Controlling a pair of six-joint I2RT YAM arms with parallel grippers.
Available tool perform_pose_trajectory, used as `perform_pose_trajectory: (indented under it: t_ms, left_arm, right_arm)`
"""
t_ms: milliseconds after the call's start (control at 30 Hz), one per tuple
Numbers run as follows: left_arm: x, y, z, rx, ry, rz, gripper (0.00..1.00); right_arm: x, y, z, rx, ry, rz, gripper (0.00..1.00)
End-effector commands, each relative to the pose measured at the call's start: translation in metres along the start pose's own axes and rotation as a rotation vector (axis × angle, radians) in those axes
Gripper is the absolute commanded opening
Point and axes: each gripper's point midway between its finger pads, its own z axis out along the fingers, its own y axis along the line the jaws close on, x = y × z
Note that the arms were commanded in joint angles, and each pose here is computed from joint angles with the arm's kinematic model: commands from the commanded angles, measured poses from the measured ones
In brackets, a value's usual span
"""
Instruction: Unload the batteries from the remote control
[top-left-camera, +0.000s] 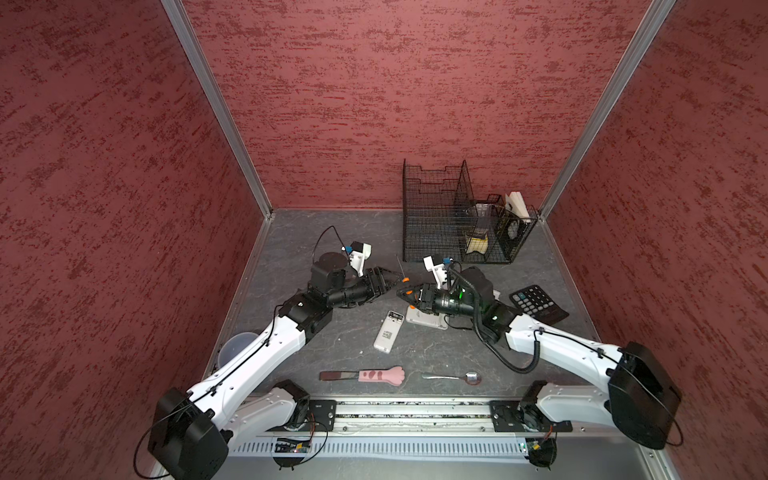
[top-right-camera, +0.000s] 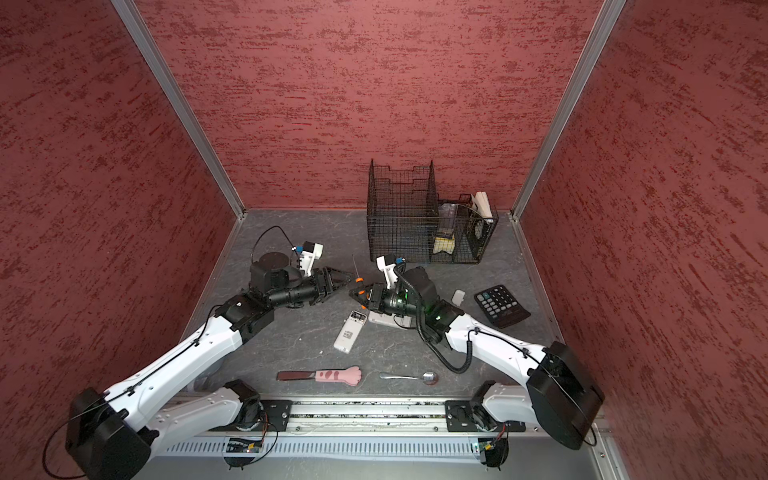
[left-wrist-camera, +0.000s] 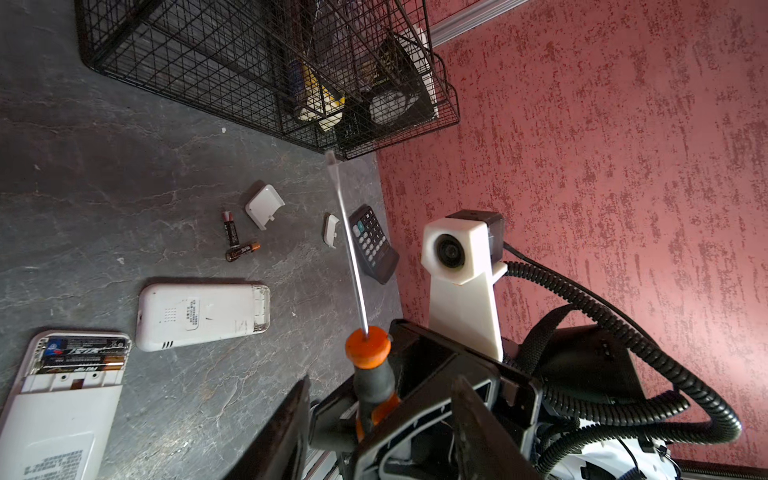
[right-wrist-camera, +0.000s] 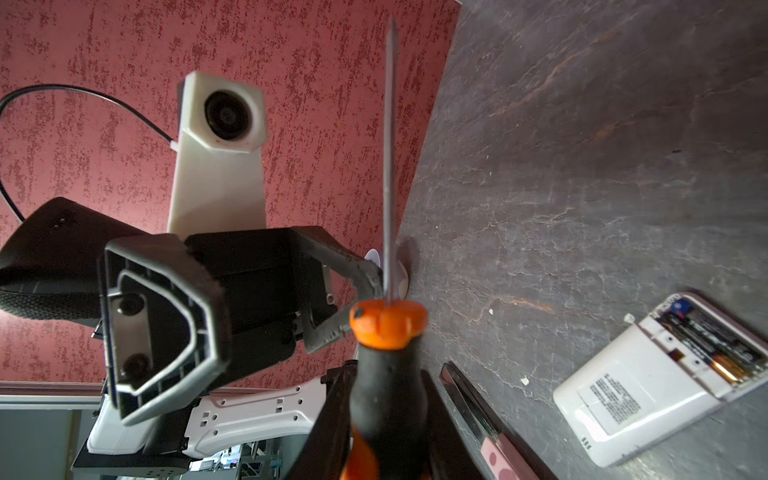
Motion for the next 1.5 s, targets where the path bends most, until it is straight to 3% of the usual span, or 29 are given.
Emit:
perform_pose_trajectory:
  t_ms: [0,433,700,900,1467]
  left_arm:
    - [-0.002,-0.003,0.004,0.017,0.009,0.012,0.53]
    - [-0.013,-0.001,0.025,0.001,0.028,0.034,0.43]
    - [-0.012,0.009,0.024,-0.026,0.017,0.025,0.15]
    - [-0.014,0.017,0.019,-0.051,-0.009,0.021,0.03]
    - [-0.022,0.052,0.003,-0.139,-0.105,-0.096,0.00]
  right_arm:
    - [-0.006,0.022,0.004,-0.050,0.010,-0.042,0.00]
    - [-0.004,0.027,0.016,-0.059,0.047,-0.053,0.00]
    - [-0.005,0.029,0.014,-0.067,0.034,-0.053,0.00]
    - [-0.008,0.030,0.006,-0.079,-0.015,-0.038,0.00]
    - [-0.033,0.036,-0.014,-0.147,-0.228,-0.025,0.02]
